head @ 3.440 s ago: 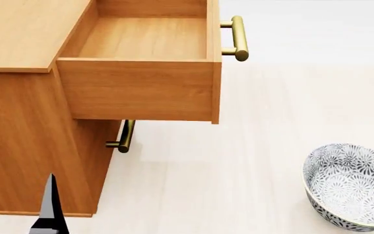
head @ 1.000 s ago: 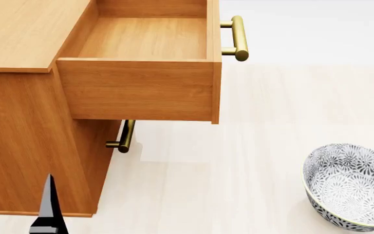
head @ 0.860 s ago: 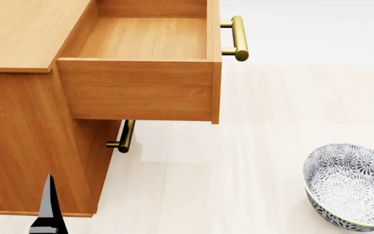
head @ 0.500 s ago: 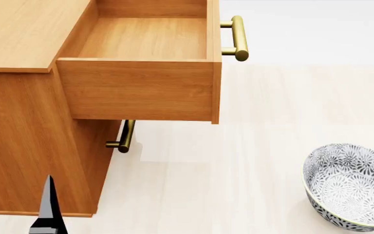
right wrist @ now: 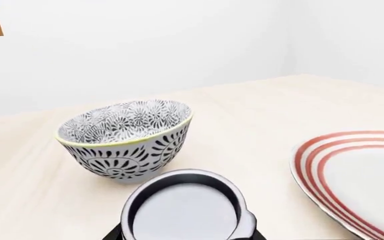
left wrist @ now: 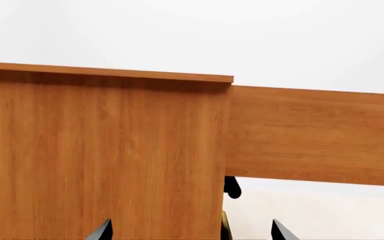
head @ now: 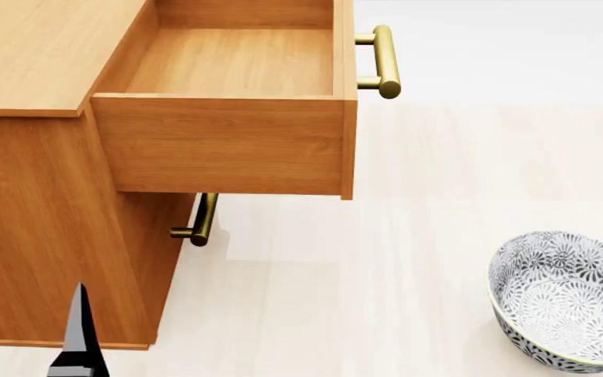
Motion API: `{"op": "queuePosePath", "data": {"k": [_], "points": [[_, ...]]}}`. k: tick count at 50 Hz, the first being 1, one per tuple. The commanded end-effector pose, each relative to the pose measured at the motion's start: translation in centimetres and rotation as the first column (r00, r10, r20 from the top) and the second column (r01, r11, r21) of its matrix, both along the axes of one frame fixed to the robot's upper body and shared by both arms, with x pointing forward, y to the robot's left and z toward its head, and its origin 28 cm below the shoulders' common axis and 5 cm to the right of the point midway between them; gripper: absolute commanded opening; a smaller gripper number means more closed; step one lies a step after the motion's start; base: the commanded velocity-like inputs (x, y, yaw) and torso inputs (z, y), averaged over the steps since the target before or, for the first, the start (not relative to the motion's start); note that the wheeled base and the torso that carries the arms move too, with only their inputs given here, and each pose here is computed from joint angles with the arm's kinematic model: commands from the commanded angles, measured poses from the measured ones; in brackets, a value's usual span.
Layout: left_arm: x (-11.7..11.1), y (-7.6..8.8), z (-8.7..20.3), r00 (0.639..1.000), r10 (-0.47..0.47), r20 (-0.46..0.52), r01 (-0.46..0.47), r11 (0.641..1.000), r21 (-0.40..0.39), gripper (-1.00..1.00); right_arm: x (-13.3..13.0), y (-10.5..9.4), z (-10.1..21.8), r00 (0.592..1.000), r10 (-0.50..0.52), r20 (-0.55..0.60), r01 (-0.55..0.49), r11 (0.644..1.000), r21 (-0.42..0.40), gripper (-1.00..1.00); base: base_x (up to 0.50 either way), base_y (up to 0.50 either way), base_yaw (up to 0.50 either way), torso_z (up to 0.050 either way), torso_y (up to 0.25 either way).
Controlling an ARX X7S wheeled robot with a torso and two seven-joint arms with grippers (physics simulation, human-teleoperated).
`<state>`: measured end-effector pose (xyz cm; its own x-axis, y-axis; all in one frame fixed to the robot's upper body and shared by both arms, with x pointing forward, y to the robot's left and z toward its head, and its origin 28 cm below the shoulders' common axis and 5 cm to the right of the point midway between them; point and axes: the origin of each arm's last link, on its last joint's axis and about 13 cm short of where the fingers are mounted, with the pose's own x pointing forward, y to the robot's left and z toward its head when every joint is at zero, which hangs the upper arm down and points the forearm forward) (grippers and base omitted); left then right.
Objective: Put the ketchup in the top drawer of the cabinet.
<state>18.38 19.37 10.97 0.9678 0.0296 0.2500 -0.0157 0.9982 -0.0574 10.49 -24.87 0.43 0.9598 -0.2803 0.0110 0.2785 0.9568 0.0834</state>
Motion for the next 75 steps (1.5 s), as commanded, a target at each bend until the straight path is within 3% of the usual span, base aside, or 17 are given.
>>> {"op": "queuePosePath", "data": {"k": [1, 15, 36, 52, 57, 75], "points": [[0.0, 0.0, -0.1, 1.000, 0.003, -0.003, -0.003, 1.000, 0.003, 1.00, 0.1, 0.2, 0.4, 1.000, 0.012, -0.009, -0.013, 1.000, -0.027, -1.00, 0.00, 0.00, 0.00, 0.000, 0.000], [0.1, 0.0, 0.0, 1.000, -0.001, -0.004, 0.001, 1.000, -0.003, 1.00, 1.4, 1.4, 8.3, 0.991, 0.055, 0.123, -0.043, 0.995, -0.095, -1.00, 0.00, 0.00, 0.00, 0.000, 0.000], [0.4, 0.1, -0.2, 1.000, -0.001, -0.007, 0.001, 1.000, -0.007, 1.00, 2.3, 2.2, 17.8, 0.964, 0.076, 0.254, -0.030, 0.983, -0.180, -1.00, 0.00, 0.00, 0.00, 0.000, 0.000], [0.5, 0.1, -0.2, 1.000, 0.001, -0.009, -0.001, 1.000, -0.007, 1.00, 3.4, 3.4, 24.4, 0.920, 0.135, 0.367, -0.043, 0.968, -0.247, -1.00, 0.00, 0.00, 0.00, 0.000, 0.000], [0.6, 0.0, -0.4, 1.000, -0.002, -0.012, 0.002, 1.000, -0.007, 1.00, 3.5, 4.3, 27.0, 0.883, 0.204, 0.423, -0.077, 0.952, -0.297, -1.00, 0.00, 0.00, 0.00, 0.000, 0.000], [0.6, 0.0, -0.6, 1.000, -0.006, -0.013, 0.006, 1.000, -0.010, 1.00, 5.6, 5.7, 30.7, 0.836, 0.279, 0.473, -0.107, 0.927, -0.358, -1.00, 0.00, 0.00, 0.00, 0.000, 0.000]]}}
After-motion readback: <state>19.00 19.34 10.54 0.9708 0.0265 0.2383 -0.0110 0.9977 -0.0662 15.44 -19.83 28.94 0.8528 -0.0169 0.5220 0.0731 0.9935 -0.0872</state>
